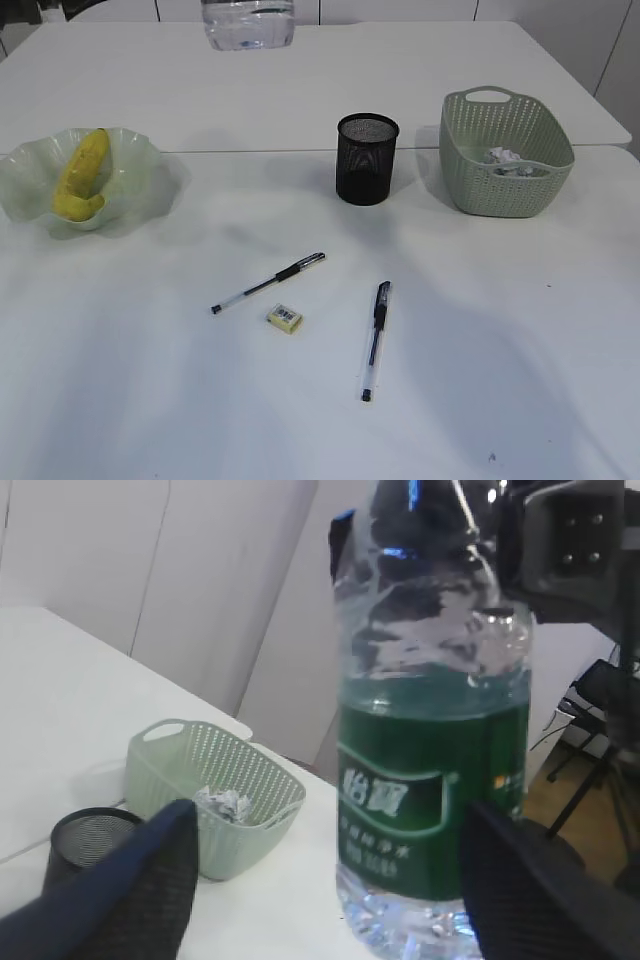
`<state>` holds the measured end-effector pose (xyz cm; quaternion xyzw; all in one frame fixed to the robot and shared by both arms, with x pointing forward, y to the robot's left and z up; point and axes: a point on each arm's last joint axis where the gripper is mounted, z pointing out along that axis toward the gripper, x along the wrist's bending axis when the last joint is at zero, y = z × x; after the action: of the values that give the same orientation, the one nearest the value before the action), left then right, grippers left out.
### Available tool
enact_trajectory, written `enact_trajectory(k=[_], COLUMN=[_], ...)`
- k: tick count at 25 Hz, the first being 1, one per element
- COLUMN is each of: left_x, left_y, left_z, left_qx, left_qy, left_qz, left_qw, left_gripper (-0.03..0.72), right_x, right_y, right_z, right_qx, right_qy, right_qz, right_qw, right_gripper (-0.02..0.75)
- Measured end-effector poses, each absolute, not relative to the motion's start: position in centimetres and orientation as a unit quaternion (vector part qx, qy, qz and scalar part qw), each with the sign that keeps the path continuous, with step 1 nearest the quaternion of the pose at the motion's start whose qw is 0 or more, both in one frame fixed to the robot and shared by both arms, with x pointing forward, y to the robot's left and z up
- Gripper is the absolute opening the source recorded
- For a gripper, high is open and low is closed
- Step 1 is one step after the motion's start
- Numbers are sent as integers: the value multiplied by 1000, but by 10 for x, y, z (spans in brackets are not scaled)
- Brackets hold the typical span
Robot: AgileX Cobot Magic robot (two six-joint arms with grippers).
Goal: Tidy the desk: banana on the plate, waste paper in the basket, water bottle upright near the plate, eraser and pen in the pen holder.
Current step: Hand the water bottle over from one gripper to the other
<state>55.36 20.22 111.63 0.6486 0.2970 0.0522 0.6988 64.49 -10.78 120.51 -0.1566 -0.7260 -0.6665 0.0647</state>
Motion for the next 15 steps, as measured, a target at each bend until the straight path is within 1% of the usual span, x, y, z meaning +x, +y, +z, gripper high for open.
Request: enact_trajectory(k=[9, 15], left_x=[547, 547], left_y=[181, 173], left_z=[1122, 1139], left_qx=[653, 650], left_qy=[277, 258], left_qz=[22, 23], left_qw=[705, 715], left_gripper=[573, 574], right_x=[644, 639], right_y=[-105, -96], right_z=[1205, 1205], right_qx=[-155, -147], right_qy=[-726, -728], right_qz=[-666, -665], right_qw=[67, 75], right_gripper=[363, 363])
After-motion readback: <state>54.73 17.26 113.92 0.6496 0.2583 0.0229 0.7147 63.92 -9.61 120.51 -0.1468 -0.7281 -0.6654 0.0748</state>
